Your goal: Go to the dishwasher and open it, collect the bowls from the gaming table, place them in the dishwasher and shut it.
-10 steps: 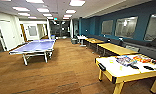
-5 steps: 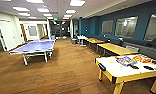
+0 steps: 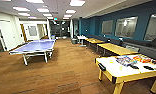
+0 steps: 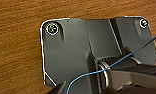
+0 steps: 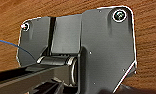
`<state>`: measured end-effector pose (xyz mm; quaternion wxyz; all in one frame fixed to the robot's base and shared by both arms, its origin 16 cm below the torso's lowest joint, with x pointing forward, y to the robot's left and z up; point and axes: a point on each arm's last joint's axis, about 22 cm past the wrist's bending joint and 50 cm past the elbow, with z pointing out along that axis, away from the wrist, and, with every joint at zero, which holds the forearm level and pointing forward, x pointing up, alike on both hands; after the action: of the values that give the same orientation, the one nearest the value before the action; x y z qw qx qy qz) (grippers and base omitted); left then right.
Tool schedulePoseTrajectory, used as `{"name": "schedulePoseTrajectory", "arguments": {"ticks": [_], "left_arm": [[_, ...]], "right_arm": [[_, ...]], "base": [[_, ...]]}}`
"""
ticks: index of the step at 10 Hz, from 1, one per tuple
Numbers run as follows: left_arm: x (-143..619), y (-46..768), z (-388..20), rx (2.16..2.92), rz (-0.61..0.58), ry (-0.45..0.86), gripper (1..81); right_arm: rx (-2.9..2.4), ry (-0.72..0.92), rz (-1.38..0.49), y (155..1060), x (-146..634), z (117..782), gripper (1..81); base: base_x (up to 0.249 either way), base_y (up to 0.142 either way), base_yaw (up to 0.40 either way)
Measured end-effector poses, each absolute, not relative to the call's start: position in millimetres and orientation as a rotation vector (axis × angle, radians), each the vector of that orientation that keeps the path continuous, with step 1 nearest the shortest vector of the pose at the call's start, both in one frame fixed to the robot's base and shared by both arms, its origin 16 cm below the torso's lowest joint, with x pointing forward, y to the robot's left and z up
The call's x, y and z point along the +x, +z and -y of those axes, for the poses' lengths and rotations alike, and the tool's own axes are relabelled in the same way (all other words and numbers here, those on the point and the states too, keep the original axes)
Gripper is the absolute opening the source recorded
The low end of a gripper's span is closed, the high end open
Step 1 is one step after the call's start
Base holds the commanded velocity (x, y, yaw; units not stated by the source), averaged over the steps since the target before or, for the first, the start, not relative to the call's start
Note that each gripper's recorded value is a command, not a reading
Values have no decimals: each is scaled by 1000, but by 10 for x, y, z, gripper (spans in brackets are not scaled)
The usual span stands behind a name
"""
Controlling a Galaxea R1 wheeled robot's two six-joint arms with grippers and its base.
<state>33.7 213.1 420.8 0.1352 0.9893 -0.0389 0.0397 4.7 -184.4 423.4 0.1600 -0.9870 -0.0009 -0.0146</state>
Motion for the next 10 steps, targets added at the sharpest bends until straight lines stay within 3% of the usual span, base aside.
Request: {"name": "schedulePoseTrajectory", "arguments": {"ticks": [1,10], "left_arm": [[337,4209,-2131,2866,113,116,811],[402,4214,-2124,2865,119,127,811]], "right_arm": [[-2820,-42,3,4234,47,1844,811],[-2823,-35,1,4229,11,1860,811]], "base": [[0,0,-105],[0,0,-395]]}}
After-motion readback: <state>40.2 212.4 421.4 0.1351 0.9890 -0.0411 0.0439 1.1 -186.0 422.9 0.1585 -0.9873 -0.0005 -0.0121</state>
